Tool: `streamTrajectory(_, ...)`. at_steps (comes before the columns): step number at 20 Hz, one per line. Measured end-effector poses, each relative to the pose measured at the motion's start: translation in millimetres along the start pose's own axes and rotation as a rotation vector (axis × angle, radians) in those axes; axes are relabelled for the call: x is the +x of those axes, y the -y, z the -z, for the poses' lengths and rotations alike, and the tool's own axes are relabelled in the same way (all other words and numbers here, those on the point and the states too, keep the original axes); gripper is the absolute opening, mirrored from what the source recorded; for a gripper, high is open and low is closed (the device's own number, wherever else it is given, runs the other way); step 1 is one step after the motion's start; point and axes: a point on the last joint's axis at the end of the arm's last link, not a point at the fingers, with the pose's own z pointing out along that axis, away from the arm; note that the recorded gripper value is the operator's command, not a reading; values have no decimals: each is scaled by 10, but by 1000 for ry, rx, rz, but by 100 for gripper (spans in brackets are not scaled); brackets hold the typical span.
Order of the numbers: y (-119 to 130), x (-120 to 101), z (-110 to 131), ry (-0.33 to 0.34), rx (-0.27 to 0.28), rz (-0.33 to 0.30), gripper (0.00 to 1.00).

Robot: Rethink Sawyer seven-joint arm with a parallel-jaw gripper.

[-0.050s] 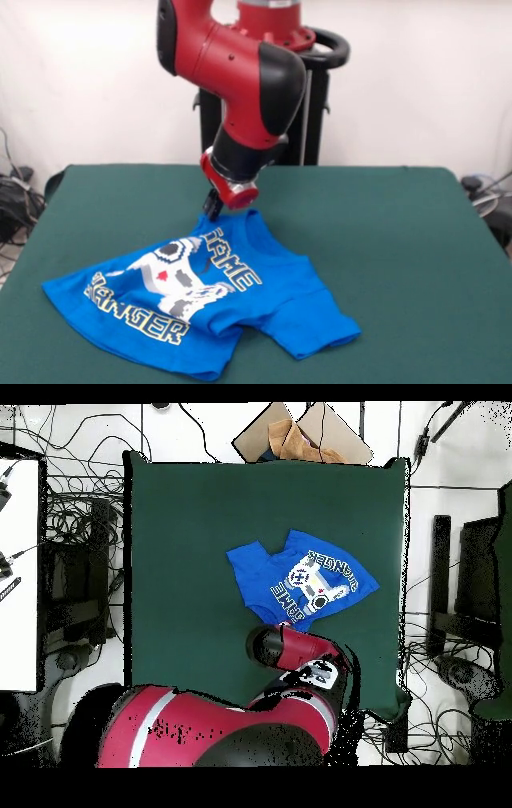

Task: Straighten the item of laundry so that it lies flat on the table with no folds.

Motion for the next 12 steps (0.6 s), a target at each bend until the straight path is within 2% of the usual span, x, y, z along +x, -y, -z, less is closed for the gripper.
streamTrajectory(2,29,-3,-12,4,9,2,0)
streamTrajectory(3,106,21,-36,20,39,16,0)
streamTrajectory(6,163,58,-50,37,67,33,0)
streamTrajectory(7,214,108,-58,58,97,57,0)
streamTrajectory(12,304,186,-48,104,160,107,0)
